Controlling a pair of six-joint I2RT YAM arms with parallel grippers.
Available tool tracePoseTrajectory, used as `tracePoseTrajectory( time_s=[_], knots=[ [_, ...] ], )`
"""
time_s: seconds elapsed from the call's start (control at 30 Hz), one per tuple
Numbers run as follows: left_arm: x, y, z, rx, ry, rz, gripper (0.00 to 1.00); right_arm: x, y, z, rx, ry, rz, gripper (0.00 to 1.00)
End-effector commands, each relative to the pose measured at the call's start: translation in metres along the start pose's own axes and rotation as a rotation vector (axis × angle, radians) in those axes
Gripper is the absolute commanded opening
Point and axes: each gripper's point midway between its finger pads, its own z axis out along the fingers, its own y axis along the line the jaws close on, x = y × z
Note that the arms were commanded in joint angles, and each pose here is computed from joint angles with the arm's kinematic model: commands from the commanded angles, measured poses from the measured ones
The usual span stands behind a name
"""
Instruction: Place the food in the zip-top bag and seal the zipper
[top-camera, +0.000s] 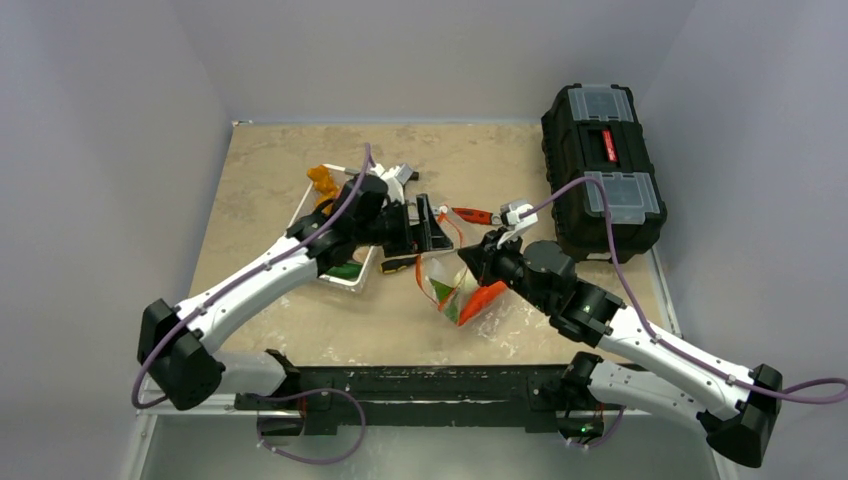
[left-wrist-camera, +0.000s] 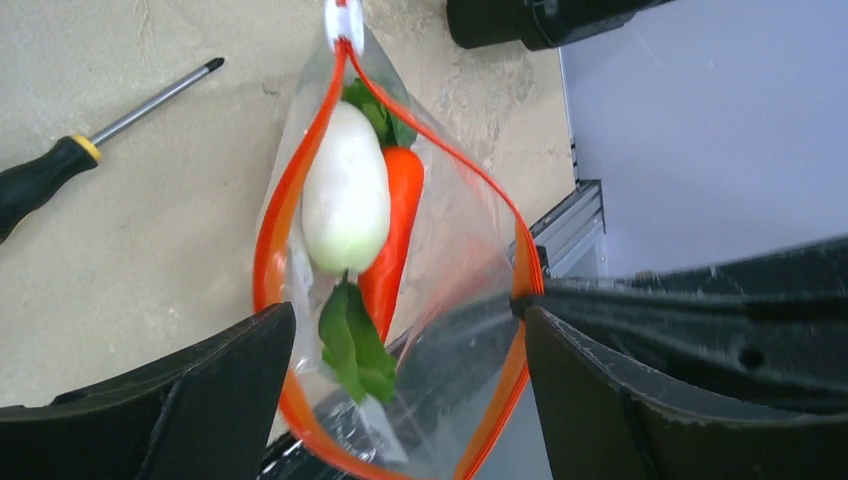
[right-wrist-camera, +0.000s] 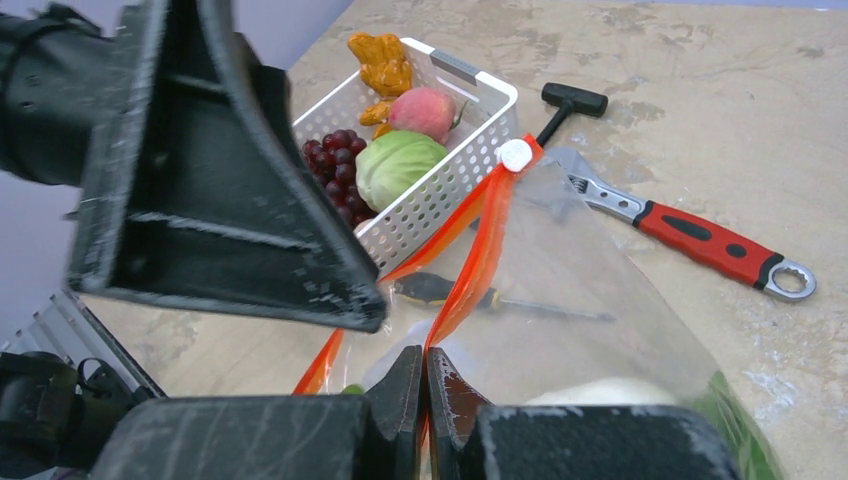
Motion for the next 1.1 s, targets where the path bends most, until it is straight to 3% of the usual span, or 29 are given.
tracePoseTrajectory(
  time_s=[0.0, 0.1, 0.27, 0.47, 0.6, 0.7, 0.77, 0.87, 1.07],
  knots=[
    [0.006, -0.006, -0.028, 0.051, -0.036, 0.066, 0.79, -0.012, 0.006, 0.0, -0.018, -0.036, -0.007, 0.0],
    [0.017, 0.001, -0.035, 0.037, -0.019, 0.074, 0.68, -0.011, 0.007, 0.0, -0.025, -0.027, -0.008, 0.0],
    [0.029, 0.019, -0.027, -0.012, 0.017, 0.065, 0.85, -0.009, 0.006, -0.002, -0.017, -0.011, -0.014, 0.0],
    [0.037, 0.0, -0.007, 0.027, 0.053, 0.092, 0.81, -0.005, 0.001, -0.002, 0.028, 0.061, -0.042, 0.0],
    [0.038, -0.007, 0.008, 0.027, 0.081, 0.109, 0.58, -0.005, -0.009, -0.007, 0.099, 0.113, -0.056, 0.0],
    [0.035, -0.012, 0.014, 0.036, 0.092, 0.117, 0.25, -0.002, -0.013, -0.01, 0.137, 0.178, -0.083, 0.0],
    [0.033, -0.023, 0.012, 0.058, 0.084, 0.143, 0.11, -0.002, -0.018, -0.013, 0.168, 0.208, -0.101, 0.0],
    [0.029, -0.038, 0.005, 0.078, 0.073, 0.178, 0.02, 0.001, -0.034, -0.022, 0.253, 0.259, -0.138, 0.05],
    [0.028, -0.061, 0.001, 0.138, 0.073, 0.183, 0.0, 0.015, -0.052, -0.027, 0.368, 0.373, -0.189, 0.39]
  ],
)
